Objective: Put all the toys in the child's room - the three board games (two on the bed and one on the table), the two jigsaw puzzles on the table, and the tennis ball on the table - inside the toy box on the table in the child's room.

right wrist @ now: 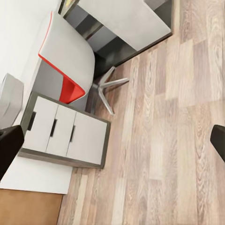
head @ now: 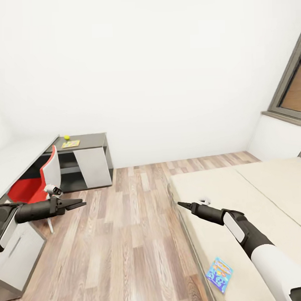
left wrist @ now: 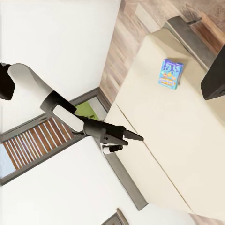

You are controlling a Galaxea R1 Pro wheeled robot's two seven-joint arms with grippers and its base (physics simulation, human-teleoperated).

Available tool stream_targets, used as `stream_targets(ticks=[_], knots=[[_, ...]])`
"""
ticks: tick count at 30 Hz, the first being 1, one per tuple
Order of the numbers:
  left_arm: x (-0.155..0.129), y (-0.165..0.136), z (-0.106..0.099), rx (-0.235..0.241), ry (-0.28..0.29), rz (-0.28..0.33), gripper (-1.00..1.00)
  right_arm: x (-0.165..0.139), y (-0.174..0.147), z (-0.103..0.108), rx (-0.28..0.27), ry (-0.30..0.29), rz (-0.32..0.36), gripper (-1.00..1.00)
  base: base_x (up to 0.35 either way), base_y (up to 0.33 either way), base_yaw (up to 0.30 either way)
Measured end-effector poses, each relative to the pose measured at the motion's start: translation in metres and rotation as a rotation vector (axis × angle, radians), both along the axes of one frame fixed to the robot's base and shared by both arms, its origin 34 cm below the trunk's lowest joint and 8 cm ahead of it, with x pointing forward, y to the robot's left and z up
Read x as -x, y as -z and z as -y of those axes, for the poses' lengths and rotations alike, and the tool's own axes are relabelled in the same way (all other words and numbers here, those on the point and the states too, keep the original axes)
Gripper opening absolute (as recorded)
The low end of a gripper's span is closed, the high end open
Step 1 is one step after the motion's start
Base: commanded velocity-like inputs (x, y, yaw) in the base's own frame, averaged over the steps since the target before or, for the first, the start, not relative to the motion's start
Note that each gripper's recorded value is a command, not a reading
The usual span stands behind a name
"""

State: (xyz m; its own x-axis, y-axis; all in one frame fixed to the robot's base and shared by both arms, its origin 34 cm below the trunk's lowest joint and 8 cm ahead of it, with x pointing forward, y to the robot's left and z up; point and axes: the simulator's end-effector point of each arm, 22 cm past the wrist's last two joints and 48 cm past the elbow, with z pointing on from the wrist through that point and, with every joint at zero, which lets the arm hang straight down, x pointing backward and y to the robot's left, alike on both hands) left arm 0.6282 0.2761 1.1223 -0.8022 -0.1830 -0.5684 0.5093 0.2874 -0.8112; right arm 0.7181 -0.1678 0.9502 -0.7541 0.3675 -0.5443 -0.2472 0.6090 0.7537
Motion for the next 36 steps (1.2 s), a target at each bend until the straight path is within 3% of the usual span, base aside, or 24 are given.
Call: stream_targets(ticks=[18,36], knots=[[-0.0001,-0.0001,0.0000,0.001,0.000,0.000,1.00,0.0001,0.0012,0.0013,0.000,0.003,-0.004,1.00,0.019,0.265,-0.280],[-0.0001,-0.0001,0.0000,0.002,0.000,0.000,1.00,0.0004,0.0019,0.0017,-0.005,0.006,-0.007,1.00,0.000,0.027,-0.281]])
